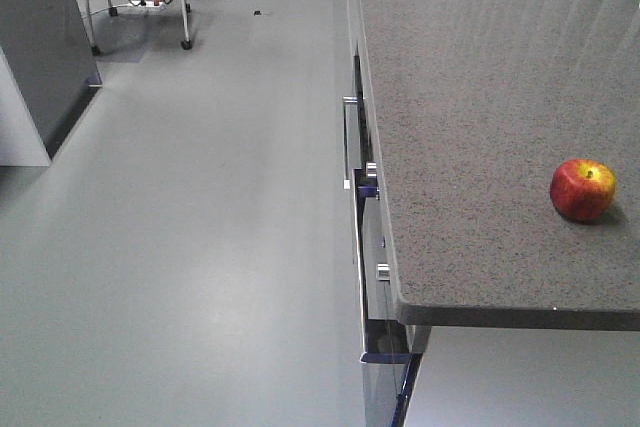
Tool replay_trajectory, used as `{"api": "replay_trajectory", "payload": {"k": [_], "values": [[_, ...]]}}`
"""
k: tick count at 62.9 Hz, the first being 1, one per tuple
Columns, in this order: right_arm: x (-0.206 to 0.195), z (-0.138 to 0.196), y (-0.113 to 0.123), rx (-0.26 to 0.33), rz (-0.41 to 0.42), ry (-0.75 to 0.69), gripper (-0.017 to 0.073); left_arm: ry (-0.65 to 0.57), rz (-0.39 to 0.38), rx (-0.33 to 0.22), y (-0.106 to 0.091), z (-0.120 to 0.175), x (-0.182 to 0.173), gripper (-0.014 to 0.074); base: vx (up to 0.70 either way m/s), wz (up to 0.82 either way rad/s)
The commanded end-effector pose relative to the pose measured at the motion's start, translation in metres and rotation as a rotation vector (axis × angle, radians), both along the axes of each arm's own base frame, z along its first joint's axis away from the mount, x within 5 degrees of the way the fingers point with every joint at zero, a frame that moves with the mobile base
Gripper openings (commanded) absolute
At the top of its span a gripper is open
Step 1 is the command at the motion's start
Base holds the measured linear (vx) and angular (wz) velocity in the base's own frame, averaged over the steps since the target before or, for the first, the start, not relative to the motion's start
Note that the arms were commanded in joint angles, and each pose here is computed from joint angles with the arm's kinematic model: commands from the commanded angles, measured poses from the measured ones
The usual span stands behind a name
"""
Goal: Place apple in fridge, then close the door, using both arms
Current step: 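Move the right gripper above the red-and-yellow apple on the countertop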
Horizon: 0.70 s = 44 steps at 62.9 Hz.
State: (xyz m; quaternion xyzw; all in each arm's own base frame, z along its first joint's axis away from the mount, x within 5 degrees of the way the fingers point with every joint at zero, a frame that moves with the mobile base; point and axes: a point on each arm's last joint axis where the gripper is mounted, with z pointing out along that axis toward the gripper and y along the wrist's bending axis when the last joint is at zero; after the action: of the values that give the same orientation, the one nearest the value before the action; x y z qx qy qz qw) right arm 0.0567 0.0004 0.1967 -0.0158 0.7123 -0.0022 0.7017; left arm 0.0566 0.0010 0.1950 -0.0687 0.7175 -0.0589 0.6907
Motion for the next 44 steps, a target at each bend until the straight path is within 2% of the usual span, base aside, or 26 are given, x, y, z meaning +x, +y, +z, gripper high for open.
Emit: {"api": "replay_trajectory", "payload": {"k": [1, 44], "values": [[-0.0010, 0.0029, 0.0011, -0.008, 0.010, -0.081, -0.0003, -0.059, -0.007, -0.004, -0.0006, -0.0002, 0.0004, -0.0006, 0.00, 0.00], [-0.0010, 0.0029, 0.0011, -0.008, 0.010, -0.081, -0.0003, -0.059, -0.007, -0.004, -0.0006, -0.0002, 0.0004, -0.0006, 0.00, 0.00]]}}
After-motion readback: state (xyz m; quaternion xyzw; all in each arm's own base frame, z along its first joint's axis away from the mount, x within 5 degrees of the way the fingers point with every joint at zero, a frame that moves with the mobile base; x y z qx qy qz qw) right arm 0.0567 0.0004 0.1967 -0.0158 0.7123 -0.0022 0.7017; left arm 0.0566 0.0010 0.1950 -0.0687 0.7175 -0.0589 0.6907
